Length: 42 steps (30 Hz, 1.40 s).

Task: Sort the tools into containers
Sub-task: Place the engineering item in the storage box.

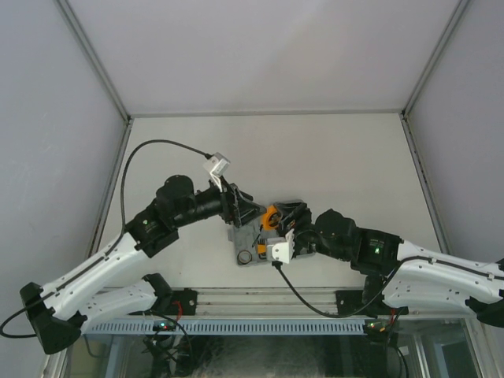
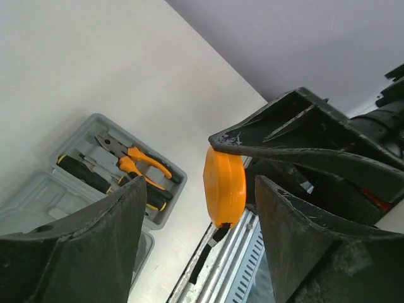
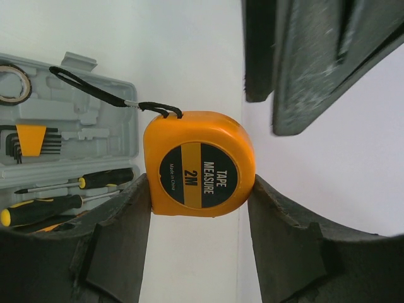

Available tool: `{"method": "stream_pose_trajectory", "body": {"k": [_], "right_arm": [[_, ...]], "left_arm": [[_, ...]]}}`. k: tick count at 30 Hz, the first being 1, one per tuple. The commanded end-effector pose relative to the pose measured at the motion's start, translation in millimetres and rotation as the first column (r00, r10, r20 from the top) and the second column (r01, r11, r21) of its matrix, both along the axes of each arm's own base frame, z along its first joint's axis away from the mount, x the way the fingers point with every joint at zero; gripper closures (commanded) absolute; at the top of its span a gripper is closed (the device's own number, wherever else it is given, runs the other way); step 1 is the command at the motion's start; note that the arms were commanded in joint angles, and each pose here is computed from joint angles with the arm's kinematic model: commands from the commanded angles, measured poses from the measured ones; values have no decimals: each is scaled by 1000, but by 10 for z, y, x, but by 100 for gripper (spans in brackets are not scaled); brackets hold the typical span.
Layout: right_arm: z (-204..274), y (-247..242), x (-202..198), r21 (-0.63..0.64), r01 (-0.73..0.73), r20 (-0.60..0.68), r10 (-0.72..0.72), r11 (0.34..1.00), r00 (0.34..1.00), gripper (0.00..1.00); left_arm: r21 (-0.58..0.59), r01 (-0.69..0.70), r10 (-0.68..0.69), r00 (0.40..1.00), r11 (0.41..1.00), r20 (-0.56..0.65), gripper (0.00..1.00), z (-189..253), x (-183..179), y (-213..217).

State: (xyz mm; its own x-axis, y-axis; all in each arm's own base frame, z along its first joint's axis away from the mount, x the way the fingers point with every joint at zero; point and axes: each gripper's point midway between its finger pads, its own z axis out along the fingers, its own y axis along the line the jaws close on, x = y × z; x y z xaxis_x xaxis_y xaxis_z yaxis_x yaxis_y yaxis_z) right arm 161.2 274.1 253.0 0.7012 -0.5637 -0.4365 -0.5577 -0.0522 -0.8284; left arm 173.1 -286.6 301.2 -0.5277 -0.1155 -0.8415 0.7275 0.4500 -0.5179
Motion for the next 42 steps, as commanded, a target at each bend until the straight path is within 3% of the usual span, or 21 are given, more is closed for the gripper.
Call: {"method": "stream_pose_trajectory", "body": {"k": [1,9,17,21,27,30,38,42], "right_arm": [[389,62,28,127,14,-2,-14,992,1000,100],[366,76,66,111,32,-22,-30,993,999,100],[368,127,102,104,42,-31,-39,994,999,99],[353,149,105,92,39,-34,-36,995,999,97],[375,149,96,105,43,-44,-38,994,998,92],[399,115,102,118,60,-52,-54,991,997,79],[265,19,16,138,92,-155,-70,986,985,30],[182,-20,-56,187,117,-230,-73,975,971,19]], "left_arm": [[2,36,-36,999,999,39,27,184,-18,-80],[59,58,-59,998,997,20,33,90,-16,-178],[81,74,-75,997,994,1,47,28,-23,-223],[97,76,-75,997,992,-10,60,-10,-10,-235],[119,82,-79,996,990,-27,90,-65,-4,-248],[133,62,-58,998,989,-30,100,-84,31,-233],[136,-28,28,1000,990,2,100,-17,137,-117],[129,-62,61,998,990,15,100,-22,174,-54]]}}
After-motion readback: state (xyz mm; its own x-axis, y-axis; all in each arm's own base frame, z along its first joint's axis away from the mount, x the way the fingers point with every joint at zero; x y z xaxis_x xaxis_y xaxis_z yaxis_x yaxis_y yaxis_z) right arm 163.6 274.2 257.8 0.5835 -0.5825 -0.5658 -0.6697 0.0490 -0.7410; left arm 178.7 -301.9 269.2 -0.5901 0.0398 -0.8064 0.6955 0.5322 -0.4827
